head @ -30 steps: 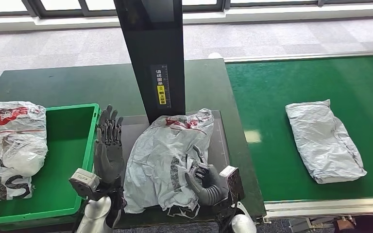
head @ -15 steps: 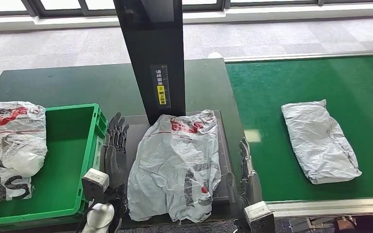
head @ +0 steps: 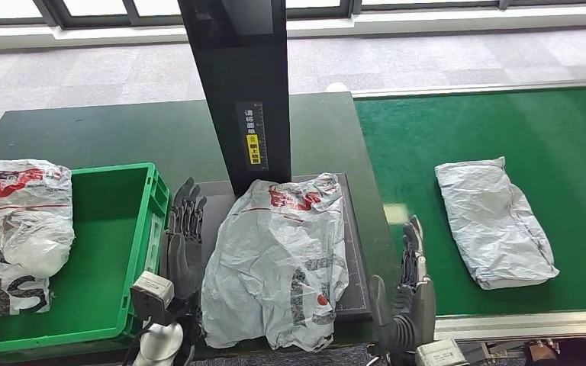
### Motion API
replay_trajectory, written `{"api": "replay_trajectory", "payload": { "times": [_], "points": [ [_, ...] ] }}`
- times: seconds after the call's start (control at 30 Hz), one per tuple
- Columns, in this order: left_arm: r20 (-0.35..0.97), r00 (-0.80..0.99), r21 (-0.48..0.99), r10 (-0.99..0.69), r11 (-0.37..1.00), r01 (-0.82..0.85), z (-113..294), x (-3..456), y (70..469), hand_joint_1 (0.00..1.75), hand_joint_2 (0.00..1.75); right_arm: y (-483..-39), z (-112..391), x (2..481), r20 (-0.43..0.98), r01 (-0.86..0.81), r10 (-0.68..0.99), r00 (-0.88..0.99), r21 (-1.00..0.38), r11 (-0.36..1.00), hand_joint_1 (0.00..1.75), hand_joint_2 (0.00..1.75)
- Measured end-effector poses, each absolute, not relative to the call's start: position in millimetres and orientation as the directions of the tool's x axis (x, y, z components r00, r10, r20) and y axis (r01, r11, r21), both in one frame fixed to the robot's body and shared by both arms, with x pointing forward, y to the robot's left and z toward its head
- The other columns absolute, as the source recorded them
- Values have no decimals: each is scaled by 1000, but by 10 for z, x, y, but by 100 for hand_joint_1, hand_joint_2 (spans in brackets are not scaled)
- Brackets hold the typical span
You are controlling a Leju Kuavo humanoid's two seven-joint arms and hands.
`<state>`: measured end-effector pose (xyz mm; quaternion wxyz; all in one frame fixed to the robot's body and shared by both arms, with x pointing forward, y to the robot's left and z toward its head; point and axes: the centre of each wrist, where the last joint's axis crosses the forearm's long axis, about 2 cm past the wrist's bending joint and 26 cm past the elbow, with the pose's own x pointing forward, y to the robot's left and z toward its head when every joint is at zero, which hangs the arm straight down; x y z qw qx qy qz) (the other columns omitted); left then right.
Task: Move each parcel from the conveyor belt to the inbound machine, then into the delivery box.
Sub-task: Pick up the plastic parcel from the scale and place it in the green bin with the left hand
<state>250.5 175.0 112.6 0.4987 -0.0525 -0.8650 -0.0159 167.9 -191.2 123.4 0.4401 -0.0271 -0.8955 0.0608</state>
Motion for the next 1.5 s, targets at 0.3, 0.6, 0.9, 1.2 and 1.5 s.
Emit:
{"api": "replay_trajectory", "payload": {
  "times": [0.3,0.6,0.9,1.2,1.5],
  "points": [
    [713,-473,603,-518,797,35,1065,2592,1632,0,175,-2003,1477,1708,719,124,123,-684,-51,991,0,175],
    [358,-412,932,-838,351,93,706,2653,1357,0,175,-2035,1611,1691,688,105,96,-720,-29,994,0,175],
    [300,-421,952,-856,243,186,517,2726,1314,175,175,-2045,1627,1648,688,101,88,-721,-21,995,0,175],
    [313,-470,949,-825,256,183,503,2732,1278,175,175,-2048,1628,1644,690,98,77,-720,-10,995,0,175],
    [316,-473,948,-823,259,182,512,2740,1259,175,175,-2050,1627,1644,690,97,77,-720,-9,995,0,175]
  ]
}}
